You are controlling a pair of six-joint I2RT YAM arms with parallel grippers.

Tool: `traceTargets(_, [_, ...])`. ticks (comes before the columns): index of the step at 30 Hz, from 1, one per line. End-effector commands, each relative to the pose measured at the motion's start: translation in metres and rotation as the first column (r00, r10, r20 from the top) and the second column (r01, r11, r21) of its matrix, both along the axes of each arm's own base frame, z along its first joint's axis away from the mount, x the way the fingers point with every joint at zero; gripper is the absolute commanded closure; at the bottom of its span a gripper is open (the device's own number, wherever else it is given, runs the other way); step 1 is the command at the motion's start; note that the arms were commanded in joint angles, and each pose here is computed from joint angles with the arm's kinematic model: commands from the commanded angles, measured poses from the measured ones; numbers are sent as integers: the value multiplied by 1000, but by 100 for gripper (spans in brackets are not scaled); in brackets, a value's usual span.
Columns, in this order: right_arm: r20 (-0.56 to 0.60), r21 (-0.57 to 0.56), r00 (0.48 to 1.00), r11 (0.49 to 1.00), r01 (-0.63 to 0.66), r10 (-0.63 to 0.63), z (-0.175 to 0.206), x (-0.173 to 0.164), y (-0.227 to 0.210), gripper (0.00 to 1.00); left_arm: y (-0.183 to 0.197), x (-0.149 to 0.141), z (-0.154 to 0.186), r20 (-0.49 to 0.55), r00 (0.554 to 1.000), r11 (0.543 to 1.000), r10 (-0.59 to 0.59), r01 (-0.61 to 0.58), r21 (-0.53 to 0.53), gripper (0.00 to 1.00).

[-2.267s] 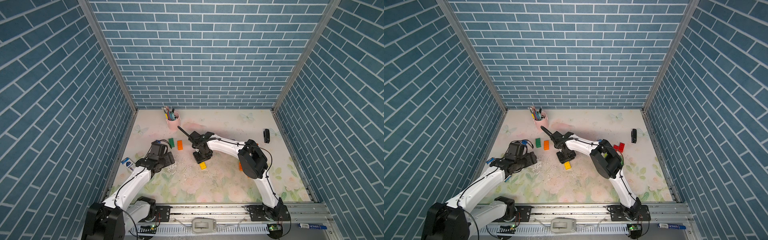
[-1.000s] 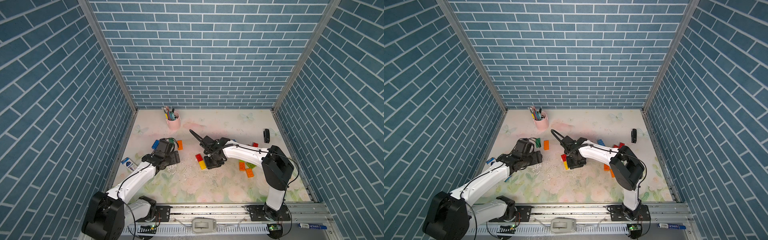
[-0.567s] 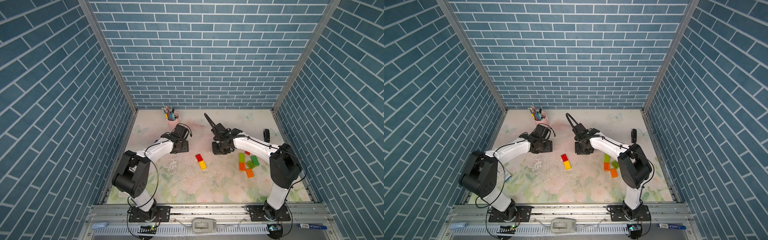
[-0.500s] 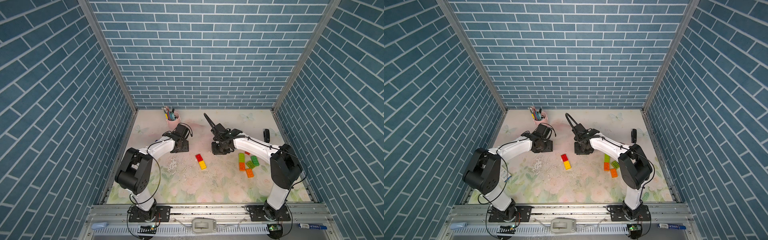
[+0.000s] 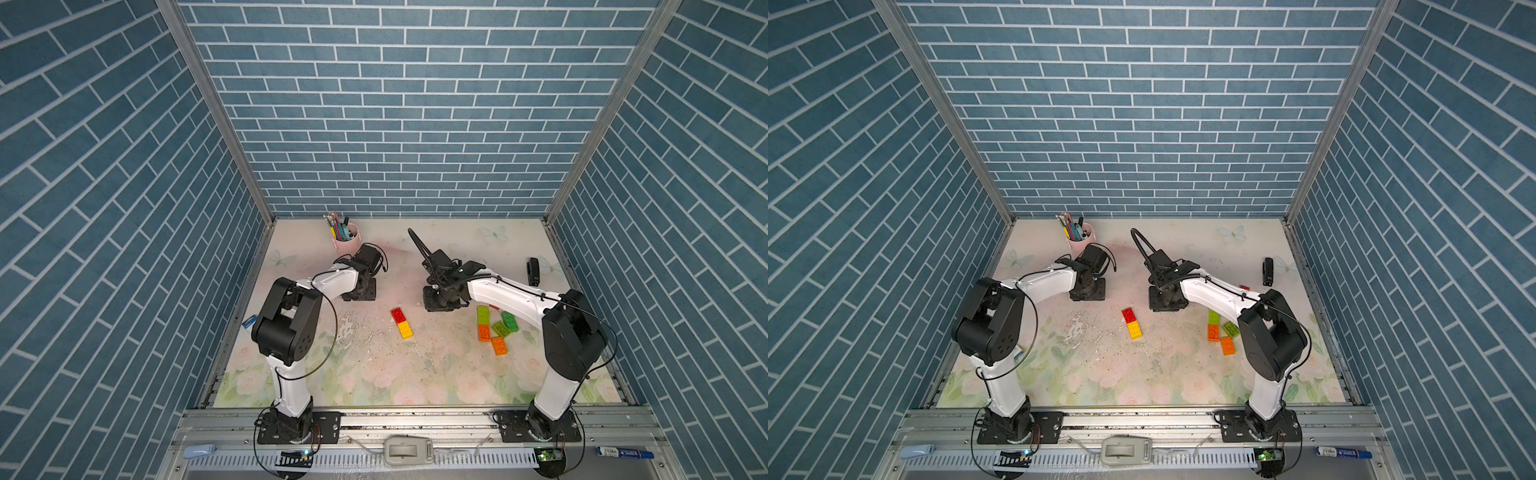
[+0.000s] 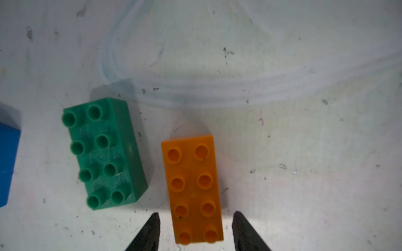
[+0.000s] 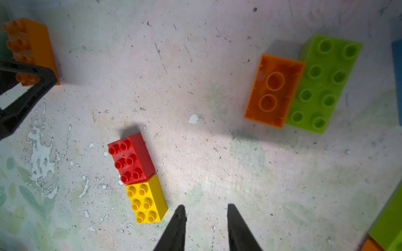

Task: Assemble a rectangle with lego
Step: Pick up the lego brick from the center of the board, then place the lego brick at the center of the board.

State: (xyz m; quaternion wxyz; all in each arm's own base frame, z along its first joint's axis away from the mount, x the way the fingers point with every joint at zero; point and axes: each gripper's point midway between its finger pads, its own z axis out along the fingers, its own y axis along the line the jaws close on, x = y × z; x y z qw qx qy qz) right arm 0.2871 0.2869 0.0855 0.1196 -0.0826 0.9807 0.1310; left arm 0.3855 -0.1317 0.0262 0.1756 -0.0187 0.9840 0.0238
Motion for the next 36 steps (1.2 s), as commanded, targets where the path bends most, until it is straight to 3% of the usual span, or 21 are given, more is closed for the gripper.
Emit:
traceTargets(1, [23, 9, 1000, 1000, -4, 4, 10, -1, -3, 66, -4, 11, -5, 17, 999, 999, -28, 29, -17, 49])
traceTargets(6, [43, 6, 999, 1000, 3, -3, 14, -1, -7, 67, -3, 14, -9, 38, 999, 998, -35, 37, -53, 63])
traceTargets(11, [63, 7, 998, 1000, 13, -14, 23, -2, -17, 67, -19, 12, 27, 108, 990, 988, -87, 100, -116, 81])
traceTargets(16, [76, 26, 993, 996, 84, -86, 36, -3, -46, 67, -73, -18, 76, 171, 951, 952, -260, 282, -122, 84])
traceTargets(19, [86, 35, 983, 986, 161, -164, 42, -6, -76, 67, -126, -55, 83, 163, 903, 897, -397, 419, -141, 85])
traceTargets(25, [49, 92, 930, 928, 360, -365, 39, -16, -139, 67, -230, -140, 56, 83, 766, 742, -638, 640, -203, 86])
traceTargets(28, [25, 118, 904, 899, 421, -426, 36, -20, -158, 68, -260, -167, 28, 23, 702, 684, -712, 701, -204, 86])
traceTargets(31, [8, 126, 899, 892, 433, -438, 34, -22, -163, 68, -272, -177, 10, -19, 655, 647, -755, 741, -178, 84])
traceTargets(36, [-10, 120, 902, 895, 430, -432, 26, -22, -164, 68, -270, -174, -13, -66, 619, 622, -783, 772, -131, 74])
